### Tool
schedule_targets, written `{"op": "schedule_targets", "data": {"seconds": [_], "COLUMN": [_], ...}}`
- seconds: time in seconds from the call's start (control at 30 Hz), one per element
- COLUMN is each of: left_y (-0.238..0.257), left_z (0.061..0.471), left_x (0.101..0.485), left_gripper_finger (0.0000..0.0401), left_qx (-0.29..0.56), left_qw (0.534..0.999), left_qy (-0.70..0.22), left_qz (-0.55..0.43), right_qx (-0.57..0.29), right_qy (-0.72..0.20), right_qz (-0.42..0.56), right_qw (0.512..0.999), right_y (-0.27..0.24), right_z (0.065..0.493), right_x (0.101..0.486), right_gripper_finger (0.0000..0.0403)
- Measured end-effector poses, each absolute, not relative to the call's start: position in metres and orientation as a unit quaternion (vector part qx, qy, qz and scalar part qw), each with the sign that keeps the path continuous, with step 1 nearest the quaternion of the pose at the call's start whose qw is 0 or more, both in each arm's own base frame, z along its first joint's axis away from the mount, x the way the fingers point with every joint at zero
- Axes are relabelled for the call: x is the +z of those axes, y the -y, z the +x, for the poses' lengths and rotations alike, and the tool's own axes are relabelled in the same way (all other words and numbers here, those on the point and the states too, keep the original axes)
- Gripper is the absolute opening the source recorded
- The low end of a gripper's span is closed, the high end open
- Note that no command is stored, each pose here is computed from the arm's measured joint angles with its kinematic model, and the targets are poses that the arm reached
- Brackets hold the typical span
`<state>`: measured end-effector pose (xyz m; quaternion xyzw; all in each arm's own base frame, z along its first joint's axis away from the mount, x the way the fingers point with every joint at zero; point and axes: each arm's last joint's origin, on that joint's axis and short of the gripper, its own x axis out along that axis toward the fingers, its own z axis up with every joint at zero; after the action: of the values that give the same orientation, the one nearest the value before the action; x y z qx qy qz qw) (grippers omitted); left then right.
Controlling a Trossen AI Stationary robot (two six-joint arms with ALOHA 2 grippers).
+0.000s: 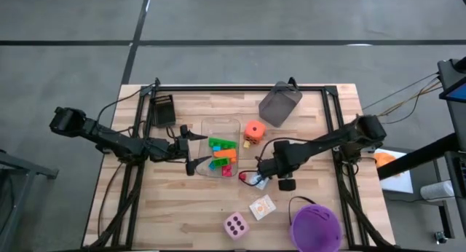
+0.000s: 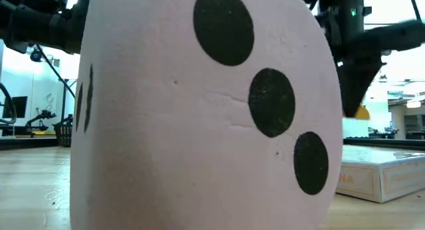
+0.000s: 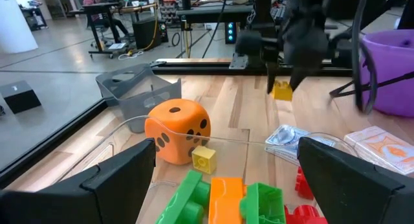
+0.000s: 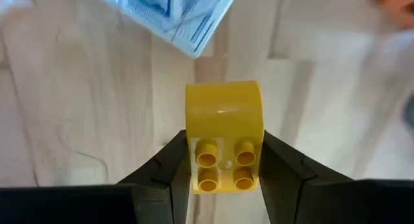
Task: Pick & Place Toys
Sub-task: Put the yellow game piece into the transparent bin
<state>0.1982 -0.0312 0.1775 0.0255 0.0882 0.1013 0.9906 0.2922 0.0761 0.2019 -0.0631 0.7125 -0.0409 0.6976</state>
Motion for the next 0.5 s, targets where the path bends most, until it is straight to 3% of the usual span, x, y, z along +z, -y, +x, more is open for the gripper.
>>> {"op": "schedule_targets", "data": {"seconds": [0.2,0.5], "left_y": [0.031,0.031], "left_z": [0.198,0.198], "left_x": [0.177,0.177], "left_gripper_finger": [0.0376,0.0376], "left_qx": [0.101,0.101], "left_qw": [0.991,0.991], "left_qy": [-0.088,-0.088], "left_qz": [0.026,0.026], "right_qx": [-0.054,0.016], "right_qy": [-0.644,-0.475], "right_qz": [-0.060,-0.090], "right_qw": [0.761,0.875], "right_y": [-0.072,-0.077], "right_z": [0.285,0.307], "right_x": [0.235,0.260], "right_gripper_finger": [0.0133,0.0133]}}
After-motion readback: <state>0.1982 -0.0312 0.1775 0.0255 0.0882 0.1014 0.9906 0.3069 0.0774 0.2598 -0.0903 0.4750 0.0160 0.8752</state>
